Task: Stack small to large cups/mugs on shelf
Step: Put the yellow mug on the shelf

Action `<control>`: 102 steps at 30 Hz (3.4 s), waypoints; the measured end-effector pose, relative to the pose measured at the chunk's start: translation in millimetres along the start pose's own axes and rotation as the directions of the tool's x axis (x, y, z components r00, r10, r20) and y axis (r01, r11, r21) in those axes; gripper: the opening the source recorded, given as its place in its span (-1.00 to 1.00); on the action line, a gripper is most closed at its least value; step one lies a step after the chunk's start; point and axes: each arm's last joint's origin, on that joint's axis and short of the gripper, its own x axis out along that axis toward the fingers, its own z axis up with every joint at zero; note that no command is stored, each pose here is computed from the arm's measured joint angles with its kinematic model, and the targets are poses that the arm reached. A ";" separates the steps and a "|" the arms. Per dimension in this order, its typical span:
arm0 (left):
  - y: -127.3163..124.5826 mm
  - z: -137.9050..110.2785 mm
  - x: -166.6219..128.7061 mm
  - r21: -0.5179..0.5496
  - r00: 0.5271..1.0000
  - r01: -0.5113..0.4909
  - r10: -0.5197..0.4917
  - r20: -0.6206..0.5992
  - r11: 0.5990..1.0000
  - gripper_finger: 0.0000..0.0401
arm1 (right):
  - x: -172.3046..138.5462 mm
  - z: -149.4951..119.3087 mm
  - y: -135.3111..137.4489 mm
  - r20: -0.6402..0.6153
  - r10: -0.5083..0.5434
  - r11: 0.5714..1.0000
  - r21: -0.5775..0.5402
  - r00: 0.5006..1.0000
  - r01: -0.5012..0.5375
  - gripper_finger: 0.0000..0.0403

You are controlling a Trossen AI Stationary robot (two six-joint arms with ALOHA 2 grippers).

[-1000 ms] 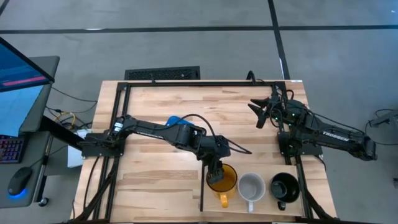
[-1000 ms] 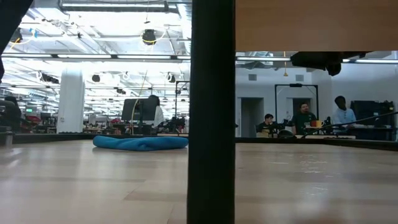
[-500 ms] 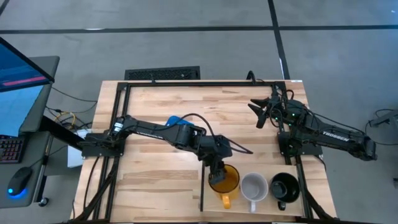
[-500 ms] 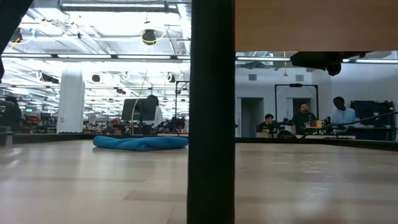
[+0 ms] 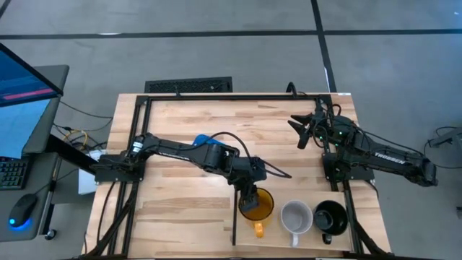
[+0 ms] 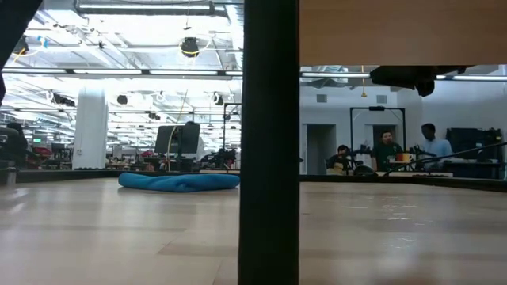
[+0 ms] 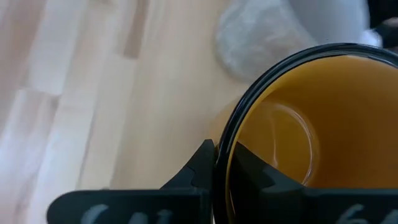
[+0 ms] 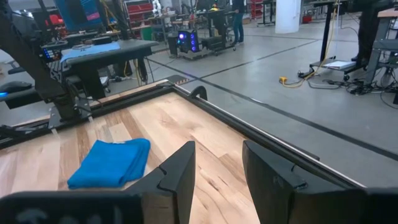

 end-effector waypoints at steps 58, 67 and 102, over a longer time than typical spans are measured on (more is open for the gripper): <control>-6.2 -0.8 -17.3 0.249 0.986 -0.164 0.161 0.035 0.954 -0.94 | 0.0 0.1 0.0 0.001 0.000 1.000 0.001 1.000 0.000 -0.23; -2.4 -2.0 4.0 0.233 0.990 -0.131 0.137 -0.011 0.964 -0.94 | 0.1 -0.1 -0.1 -0.001 -0.001 1.000 0.001 1.000 0.001 -0.23; -14.1 -6.2 9.2 0.195 0.994 -0.103 0.110 -0.022 0.975 -0.92 | 0.0 -2.6 -0.3 -0.026 -0.003 1.000 -0.001 1.000 0.003 -0.23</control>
